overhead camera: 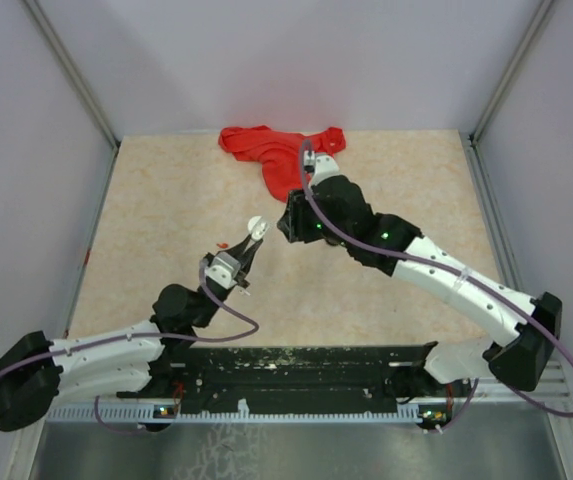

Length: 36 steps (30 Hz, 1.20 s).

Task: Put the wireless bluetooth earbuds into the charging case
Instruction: Move the earbud to the center of the board.

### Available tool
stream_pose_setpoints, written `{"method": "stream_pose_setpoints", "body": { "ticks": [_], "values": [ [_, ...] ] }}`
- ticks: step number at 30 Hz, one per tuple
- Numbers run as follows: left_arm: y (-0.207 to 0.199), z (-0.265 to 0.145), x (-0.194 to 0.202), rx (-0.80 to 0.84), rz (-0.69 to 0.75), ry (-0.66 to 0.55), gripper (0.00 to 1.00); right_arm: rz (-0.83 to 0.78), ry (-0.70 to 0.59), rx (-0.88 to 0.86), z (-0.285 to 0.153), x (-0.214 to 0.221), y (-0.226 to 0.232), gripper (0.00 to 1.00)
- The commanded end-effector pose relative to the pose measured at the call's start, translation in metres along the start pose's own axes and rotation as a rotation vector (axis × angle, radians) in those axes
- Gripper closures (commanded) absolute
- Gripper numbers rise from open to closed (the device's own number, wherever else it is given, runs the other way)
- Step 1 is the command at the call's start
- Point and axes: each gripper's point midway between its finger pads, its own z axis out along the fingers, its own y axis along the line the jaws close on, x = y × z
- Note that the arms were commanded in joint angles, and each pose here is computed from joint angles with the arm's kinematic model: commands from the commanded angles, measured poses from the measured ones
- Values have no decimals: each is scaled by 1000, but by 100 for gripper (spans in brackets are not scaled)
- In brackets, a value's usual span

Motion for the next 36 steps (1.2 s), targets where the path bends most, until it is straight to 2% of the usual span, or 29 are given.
{"method": "stream_pose_setpoints", "body": {
  "ticks": [1,4,9,16,24,30,36],
  "values": [
    [5,-7,4,21,-126,19,99,-51,-123,-151,-35,-41,6,54],
    [13,-12,11,25,-172,53,99,-122,-124,-180,-37,-32,3,47],
    [43,-18,26,-67,-277,125,99,-211,-17,-184,-10,5,-6,46],
    [70,-30,44,-192,-359,216,99,-289,72,-250,29,60,-4,46],
    [94,-49,67,-328,-427,323,99,-405,142,-311,74,113,24,48],
    [100,-62,86,-401,-435,359,99,-440,161,-342,111,146,38,54],
    [102,-65,88,-419,-431,358,99,-461,179,-350,136,169,44,56]
  ]
}}
